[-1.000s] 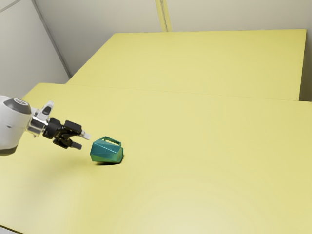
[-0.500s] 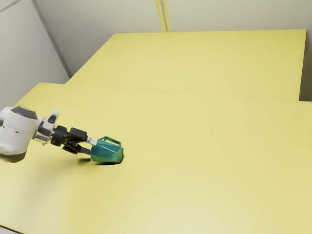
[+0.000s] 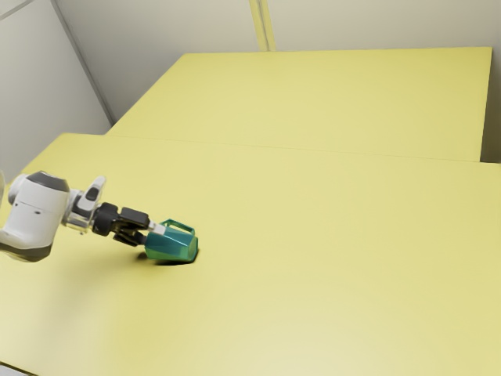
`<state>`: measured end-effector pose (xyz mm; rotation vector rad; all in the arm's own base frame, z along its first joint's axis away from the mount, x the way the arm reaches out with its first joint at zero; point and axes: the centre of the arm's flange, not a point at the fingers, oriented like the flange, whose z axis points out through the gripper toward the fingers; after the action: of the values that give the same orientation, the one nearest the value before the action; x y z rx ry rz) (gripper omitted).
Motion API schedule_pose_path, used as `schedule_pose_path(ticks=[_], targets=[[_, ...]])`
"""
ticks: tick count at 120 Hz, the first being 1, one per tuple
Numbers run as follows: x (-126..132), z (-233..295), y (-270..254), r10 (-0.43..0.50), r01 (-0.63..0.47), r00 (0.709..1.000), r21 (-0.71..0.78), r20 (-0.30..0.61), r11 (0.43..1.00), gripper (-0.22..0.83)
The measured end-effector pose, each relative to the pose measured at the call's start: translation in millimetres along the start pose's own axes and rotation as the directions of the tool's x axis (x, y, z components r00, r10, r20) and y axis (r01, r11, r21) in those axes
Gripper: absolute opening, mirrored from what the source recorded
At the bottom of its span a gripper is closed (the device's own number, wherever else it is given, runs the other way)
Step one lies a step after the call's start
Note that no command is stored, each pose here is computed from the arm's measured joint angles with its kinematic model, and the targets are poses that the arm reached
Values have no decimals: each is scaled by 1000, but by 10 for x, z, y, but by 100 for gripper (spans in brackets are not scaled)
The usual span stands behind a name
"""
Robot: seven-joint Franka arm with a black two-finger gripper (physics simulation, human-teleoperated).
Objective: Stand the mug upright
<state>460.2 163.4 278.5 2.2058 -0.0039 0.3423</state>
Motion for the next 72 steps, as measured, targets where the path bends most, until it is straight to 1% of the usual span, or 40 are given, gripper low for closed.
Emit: schedule_pose_path(ticks=[33, 41, 49, 72], targets=[[11, 104, 24, 28, -28, 1000, -13, 12, 1000, 58], [14, 117, 32, 34, -34, 999, -14, 13, 999, 56], [19, 133, 43, 39, -39, 999, -18, 12, 999, 51], [32, 167, 69, 52, -52, 999, -23, 12, 998, 30]])
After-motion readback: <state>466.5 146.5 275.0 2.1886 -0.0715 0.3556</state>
